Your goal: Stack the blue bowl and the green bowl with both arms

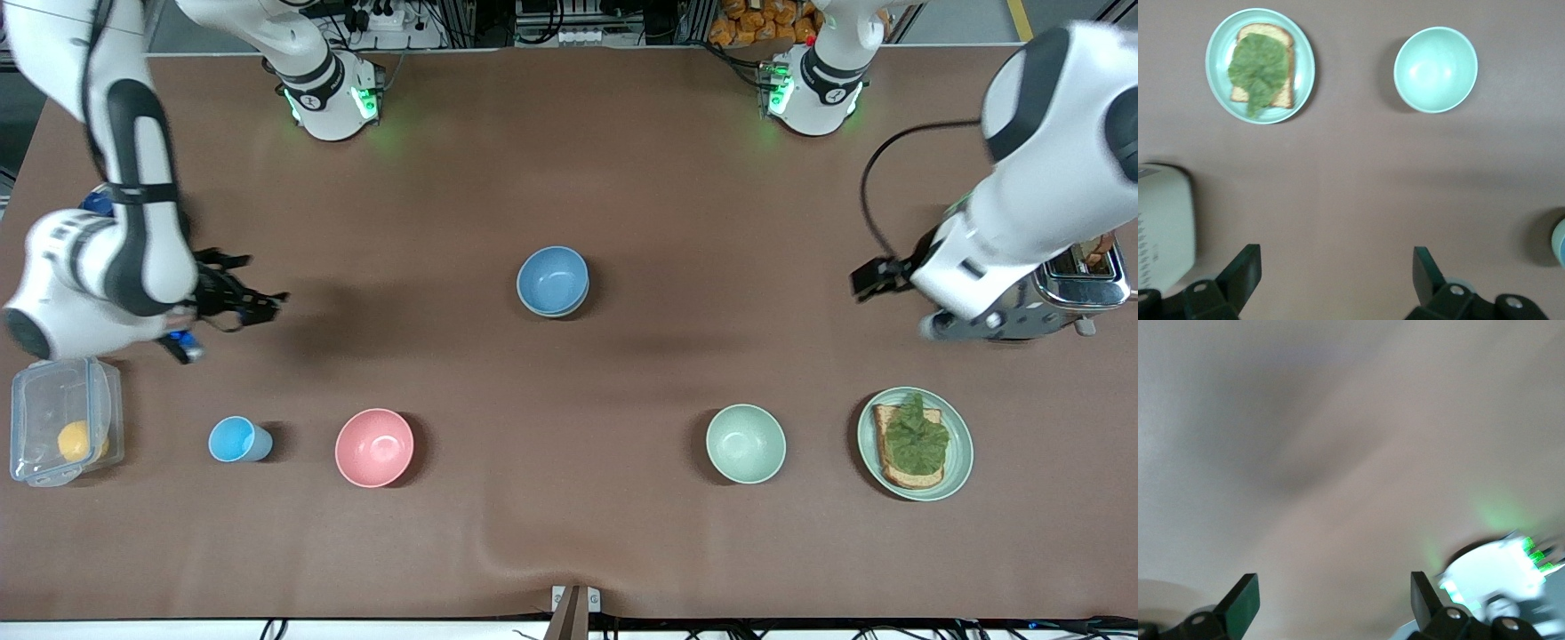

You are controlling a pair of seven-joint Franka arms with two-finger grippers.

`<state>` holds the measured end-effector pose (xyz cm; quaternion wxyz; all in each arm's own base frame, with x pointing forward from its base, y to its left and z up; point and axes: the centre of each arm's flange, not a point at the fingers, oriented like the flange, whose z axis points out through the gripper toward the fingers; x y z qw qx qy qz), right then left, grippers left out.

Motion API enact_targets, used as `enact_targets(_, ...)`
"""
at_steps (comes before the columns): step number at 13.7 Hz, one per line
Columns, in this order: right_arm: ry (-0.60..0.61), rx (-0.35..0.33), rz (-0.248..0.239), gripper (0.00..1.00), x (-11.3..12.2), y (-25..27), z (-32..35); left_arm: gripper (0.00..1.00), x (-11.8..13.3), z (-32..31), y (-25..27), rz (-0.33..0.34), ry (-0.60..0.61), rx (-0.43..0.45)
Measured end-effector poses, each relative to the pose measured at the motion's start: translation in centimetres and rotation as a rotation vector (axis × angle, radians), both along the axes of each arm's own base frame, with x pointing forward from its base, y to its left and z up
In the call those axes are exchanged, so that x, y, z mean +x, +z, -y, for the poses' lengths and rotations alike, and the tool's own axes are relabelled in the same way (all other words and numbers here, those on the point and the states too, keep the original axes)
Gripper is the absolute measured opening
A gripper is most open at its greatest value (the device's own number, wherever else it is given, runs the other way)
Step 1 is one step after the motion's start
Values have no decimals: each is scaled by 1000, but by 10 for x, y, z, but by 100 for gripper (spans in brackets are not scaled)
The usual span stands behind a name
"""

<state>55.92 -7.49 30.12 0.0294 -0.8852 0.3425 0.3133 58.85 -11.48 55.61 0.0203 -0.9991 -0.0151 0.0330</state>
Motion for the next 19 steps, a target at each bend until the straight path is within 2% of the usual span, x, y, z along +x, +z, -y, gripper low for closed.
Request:
enact_targets(3, 177, 86, 143, 100, 5, 46, 65, 100, -23, -29, 31, -22, 18, 4)
enact_targets(5, 265, 91, 206, 100, 8, 74, 87, 100, -33, -34, 47, -8, 26, 6)
enact_targets(7, 345, 82, 267, 100, 19, 107, 74, 100, -39, -32, 57, 6, 2, 4)
enact_targets(10, 449, 73, 404, 100, 30, 185, 30, 100, -43, -31, 64, 18, -45, 0)
enact_targets(12, 498, 66, 490, 100, 26, 233, 7, 100, -48, -31, 74, 34, -51, 0)
enact_targets(15, 559, 46, 599, 100, 17, 284, -21, 100, -55, -32, 80, 24, -63, 1)
enact_targets(16, 594, 21, 614, 100, 14, 295, -32, 100, -55, -32, 79, 20, -70, -5)
enact_targets(19, 706, -65, 614, 100, 12, 308, -66, 100, -55, -31, 79, 15, -90, -22)
